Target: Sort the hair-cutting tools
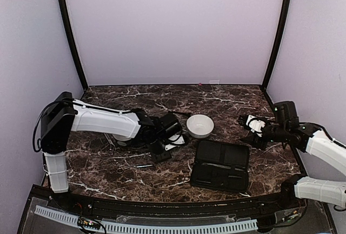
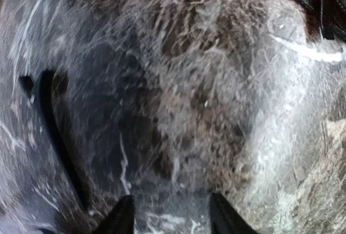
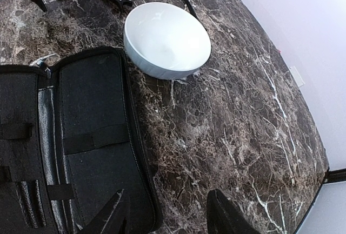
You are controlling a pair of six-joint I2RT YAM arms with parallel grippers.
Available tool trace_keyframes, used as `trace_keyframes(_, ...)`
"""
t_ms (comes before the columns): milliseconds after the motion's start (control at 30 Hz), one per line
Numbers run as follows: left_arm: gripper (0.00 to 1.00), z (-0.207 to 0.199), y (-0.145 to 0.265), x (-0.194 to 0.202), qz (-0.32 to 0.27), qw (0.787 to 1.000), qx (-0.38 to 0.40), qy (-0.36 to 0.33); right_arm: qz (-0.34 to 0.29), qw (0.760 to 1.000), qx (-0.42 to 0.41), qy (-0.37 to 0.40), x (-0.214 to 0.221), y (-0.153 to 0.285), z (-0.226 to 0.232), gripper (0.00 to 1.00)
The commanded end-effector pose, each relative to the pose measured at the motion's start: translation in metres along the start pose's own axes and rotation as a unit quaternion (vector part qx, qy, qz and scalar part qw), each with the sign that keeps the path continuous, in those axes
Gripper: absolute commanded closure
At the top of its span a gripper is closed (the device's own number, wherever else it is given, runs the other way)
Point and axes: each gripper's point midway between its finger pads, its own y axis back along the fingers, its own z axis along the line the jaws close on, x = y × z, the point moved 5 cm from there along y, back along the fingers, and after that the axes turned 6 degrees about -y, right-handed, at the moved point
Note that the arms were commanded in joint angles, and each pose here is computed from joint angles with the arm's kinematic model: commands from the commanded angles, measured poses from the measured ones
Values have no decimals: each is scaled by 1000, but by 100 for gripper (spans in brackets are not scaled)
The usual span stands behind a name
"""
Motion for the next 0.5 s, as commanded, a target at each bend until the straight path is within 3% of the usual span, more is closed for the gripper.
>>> trace_keyframes(0, 33, 7, 62, 17, -53, 996, -15, 67, -9, 1000, 9, 6, -2, 0, -3, 52)
trace_keyframes(100, 28, -4, 74, 37, -42, 997, 17, 61, -9, 1000, 5, 6, -2, -1, -2, 51)
trace_keyframes(300, 42, -22, 59, 94, 52, 991, 105, 59, -6, 1000, -2, 6, -2, -2, -2, 51)
trace_keyframes(467, 42, -13, 54, 112, 58, 993, 77, 65, -6, 1000, -3, 5, -2, -2, -1, 52)
